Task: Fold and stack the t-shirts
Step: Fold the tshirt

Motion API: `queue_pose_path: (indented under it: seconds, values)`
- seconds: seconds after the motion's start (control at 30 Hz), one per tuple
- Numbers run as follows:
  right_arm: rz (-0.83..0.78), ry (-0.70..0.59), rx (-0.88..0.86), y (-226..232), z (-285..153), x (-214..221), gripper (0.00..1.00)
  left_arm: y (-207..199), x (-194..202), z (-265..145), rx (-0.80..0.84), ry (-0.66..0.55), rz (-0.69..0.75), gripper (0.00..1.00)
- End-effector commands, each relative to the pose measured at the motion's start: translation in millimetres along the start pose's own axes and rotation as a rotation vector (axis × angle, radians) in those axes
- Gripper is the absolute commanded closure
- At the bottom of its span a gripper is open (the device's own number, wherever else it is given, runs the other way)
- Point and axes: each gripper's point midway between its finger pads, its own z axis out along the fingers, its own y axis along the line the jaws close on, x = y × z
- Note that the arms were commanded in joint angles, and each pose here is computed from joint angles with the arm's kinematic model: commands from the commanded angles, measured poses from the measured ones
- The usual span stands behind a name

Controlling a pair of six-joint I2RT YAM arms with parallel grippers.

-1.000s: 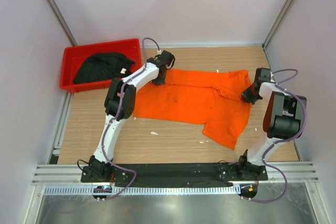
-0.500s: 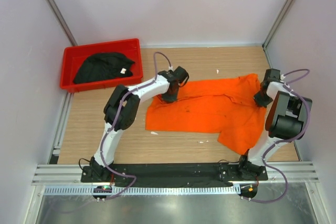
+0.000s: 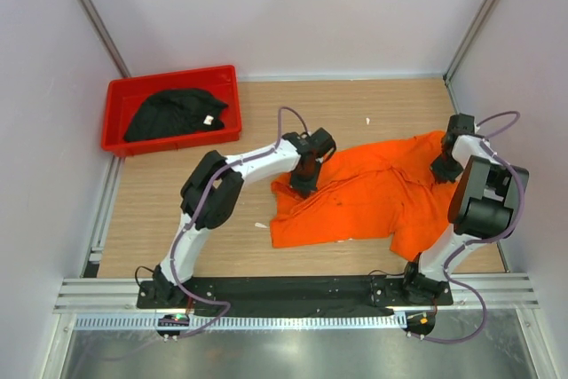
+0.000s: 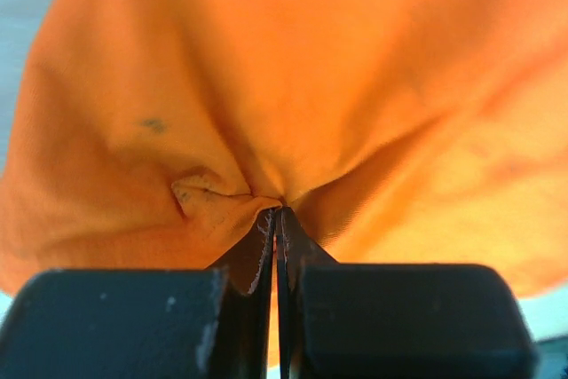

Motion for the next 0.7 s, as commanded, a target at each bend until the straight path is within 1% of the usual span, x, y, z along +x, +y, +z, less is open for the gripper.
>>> queue_pose_path:
  seconds: [0.0,0.03,0.07,0.1,0.13,0.17,0.2,0.23,0.27,0.33,0.47,0.67]
  values:
    - [0.003,-0.071,-0.103,22.7,-44.4,-26.1,0.99,75.9,-33.9,-16.1,-0.109,-0.032,-0.094,1.00]
    - [0.009,-0.071,-0.122,26.6,-48.9,-28.2,0.99,85.9,-44.9,-16.7,-0.115,-0.050,-0.103,1.00]
    - [0.023,-0.084,-0.162,35.4,-57.3,-37.2,0.99,105.1,-59.2,-18.5,-0.129,-0.069,-0.126,1.00]
    - [0.026,-0.084,-0.177,38.7,-62.5,-39.9,0.99,110.4,-76.9,-19.8,-0.129,-0.093,-0.131,1.00]
    - [0.032,-0.091,-0.187,41.9,-66.7,-43.8,0.99,116.9,-86.6,-20.0,-0.126,-0.102,-0.113,1.00]
    - [0.040,-0.109,-0.208,47.0,-74.1,-53.4,0.99,128.1,-97.0,-22.7,-0.128,-0.110,-0.127,1.00]
    - [0.044,-0.115,-0.237,52.8,-79.0,-57.5,0.99,127.6,-119.6,-31.4,-0.117,-0.164,-0.127,1.00]
    - [0.052,-0.124,-0.251,55.6,-83.2,-62.1,0.99,132.9,-125.3,-26.4,-0.124,-0.163,-0.104,1.00]
    - [0.059,-0.140,-0.274,60.5,-89.5,-69.7,0.99,135.6,-140.8,-34.8,-0.130,-0.201,-0.103,1.00]
    - [0.068,-0.142,-0.328,70.9,-97.1,-74.8,0.99,139.5,-149.3,-34.4,-0.141,-0.216,-0.098,1.00]
    - [0.096,-0.182,-0.437,92.6,-117.3,-95.8,0.99,143.8,-161.6,-45.9,-0.146,-0.259,-0.097,1.00]
    - [0.108,-0.234,-0.525,114.2,-132.8,-123.1,0.99,165.2,-178.8,-62.2,-0.173,-0.339,-0.148,1.00]
